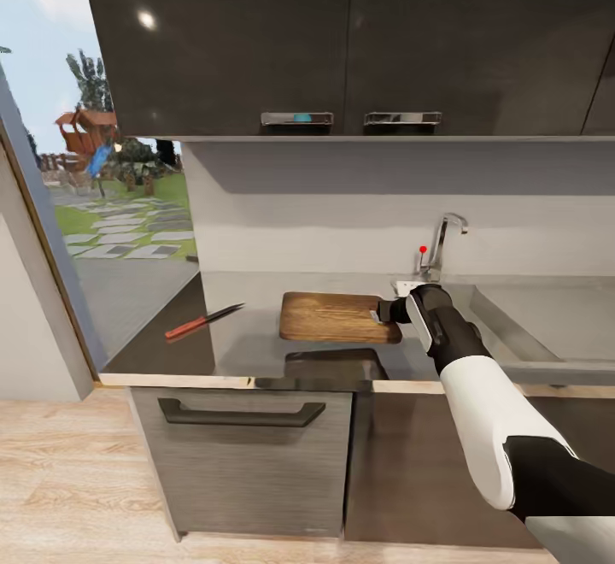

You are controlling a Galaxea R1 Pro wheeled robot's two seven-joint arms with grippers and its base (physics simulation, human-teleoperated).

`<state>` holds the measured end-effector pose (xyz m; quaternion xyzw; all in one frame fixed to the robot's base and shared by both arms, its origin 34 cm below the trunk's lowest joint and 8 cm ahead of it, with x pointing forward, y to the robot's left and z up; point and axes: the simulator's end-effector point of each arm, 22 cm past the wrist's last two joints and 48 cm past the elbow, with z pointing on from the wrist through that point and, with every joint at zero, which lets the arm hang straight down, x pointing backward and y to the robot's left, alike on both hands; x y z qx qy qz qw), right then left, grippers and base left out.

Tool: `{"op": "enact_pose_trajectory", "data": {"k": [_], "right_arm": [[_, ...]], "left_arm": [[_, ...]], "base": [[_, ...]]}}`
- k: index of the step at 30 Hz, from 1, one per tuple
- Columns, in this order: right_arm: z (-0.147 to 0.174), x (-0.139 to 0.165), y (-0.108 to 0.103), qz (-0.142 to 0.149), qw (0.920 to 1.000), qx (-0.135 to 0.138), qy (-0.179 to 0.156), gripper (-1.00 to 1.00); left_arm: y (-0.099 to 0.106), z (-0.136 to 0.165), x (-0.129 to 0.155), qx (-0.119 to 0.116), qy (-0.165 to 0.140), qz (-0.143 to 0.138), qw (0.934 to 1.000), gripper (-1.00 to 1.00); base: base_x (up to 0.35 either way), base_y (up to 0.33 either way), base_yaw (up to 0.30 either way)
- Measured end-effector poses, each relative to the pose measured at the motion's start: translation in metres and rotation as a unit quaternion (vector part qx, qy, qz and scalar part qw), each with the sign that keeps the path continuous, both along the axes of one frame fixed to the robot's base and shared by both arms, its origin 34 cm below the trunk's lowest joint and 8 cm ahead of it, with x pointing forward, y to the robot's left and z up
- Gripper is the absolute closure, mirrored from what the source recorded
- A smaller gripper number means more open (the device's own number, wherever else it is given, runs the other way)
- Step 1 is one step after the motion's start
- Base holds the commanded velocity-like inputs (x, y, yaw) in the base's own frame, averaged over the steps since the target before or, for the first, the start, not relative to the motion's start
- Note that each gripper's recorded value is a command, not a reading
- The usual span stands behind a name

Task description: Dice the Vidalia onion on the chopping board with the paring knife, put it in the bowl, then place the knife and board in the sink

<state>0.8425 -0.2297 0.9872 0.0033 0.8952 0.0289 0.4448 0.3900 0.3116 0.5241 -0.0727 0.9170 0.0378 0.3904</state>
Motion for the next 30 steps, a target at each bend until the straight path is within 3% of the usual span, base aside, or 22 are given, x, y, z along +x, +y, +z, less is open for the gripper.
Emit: {"op": "enact_pose_trajectory", "data": {"k": [13, 18, 30], "right_arm": [[-0.002, 0.0, 0.002, 0.003, 1.0, -0.008, 0.002, 1.0], [-0.023, -0.005, 0.004, 0.007, 0.9996, -0.01, 0.026, 1.0], [-0.034, -0.008, 0.006, 0.009, 0.9991, -0.01, 0.039, 1.0]], "left_arm": [[0.0, 0.0, 0.0, 0.0, 0.0, 0.001, 1.0, -1.0], [0.0, 0.0, 0.0, 0.0, 0.0, 0.001, 1.0, -1.0], [0.0, 0.0, 0.0, 0.0, 0.0, 0.001, 1.0, -1.0]], "base": [[0.185, -0.17, 0.0], [0.048, -0.018, 0.0], [0.002, -0.001, 0.0]]}}
